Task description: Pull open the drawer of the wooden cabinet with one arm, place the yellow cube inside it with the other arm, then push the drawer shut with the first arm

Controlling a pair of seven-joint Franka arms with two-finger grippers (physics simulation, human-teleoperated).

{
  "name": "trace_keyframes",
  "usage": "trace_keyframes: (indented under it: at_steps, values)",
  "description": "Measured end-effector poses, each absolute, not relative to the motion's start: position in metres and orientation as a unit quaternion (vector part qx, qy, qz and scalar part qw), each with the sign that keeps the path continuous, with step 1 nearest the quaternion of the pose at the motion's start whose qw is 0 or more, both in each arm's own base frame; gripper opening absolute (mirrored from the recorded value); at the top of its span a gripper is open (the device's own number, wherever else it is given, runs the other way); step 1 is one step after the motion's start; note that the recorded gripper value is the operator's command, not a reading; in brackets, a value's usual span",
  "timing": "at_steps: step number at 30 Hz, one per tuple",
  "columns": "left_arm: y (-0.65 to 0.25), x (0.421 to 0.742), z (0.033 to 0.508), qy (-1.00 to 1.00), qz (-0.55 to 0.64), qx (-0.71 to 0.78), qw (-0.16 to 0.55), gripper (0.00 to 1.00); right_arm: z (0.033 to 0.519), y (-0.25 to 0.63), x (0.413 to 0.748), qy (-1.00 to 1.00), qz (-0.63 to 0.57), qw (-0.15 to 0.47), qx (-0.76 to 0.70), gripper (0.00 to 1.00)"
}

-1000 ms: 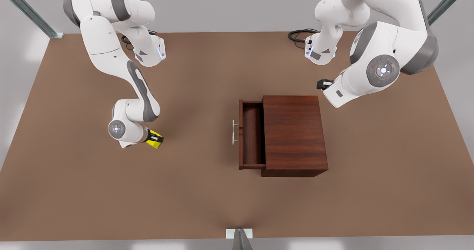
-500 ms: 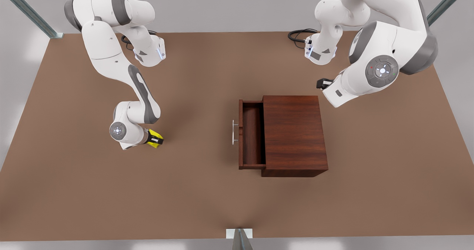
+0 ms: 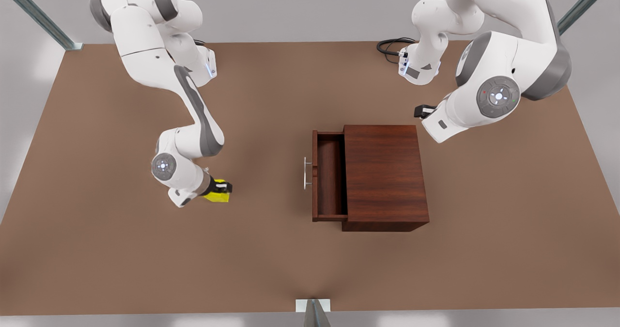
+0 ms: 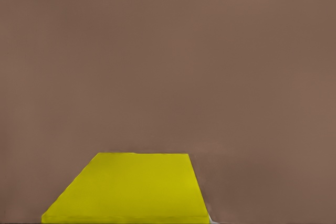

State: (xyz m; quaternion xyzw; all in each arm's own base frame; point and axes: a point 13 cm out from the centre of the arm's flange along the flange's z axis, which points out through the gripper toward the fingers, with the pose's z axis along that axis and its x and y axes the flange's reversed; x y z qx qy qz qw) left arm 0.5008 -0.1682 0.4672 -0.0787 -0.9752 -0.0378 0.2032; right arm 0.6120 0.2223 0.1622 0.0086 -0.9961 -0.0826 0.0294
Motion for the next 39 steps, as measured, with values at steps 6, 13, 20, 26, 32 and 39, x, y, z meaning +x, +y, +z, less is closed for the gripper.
trace_keyframes:
  at_steps: [6, 13, 20, 26, 32, 39]
  values:
    - [-0.168, 0.502, 0.467, -0.975, -0.037, -0.079, 0.202, 1.0, 0.248, 0.359, 0.628, -0.983, -0.109, -0.036, 0.144, 0.52]
    - [-0.169, 0.501, 0.467, -0.975, -0.038, -0.08, 0.202, 1.0, 0.315, 0.497, 0.608, -0.925, -0.072, -0.126, 0.351, 0.52]
    - [-0.168, 0.502, 0.467, -0.975, -0.038, -0.08, 0.202, 1.0, 0.316, 0.554, 0.596, -0.865, -0.055, -0.16, 0.473, 0.52]
    - [-0.168, 0.502, 0.467, -0.976, -0.038, -0.079, 0.202, 1.0, 0.286, 0.574, 0.577, -0.824, -0.043, -0.15, 0.544, 0.52]
    - [-0.168, 0.502, 0.467, -0.976, -0.038, -0.079, 0.202, 1.0, 0.258, 0.589, 0.567, -0.791, -0.036, -0.148, 0.593, 0.52]
    - [-0.167, 0.502, 0.467, -0.976, -0.039, -0.078, 0.201, 1.0, 0.24, 0.594, 0.565, -0.767, -0.032, -0.148, 0.623, 1.0]
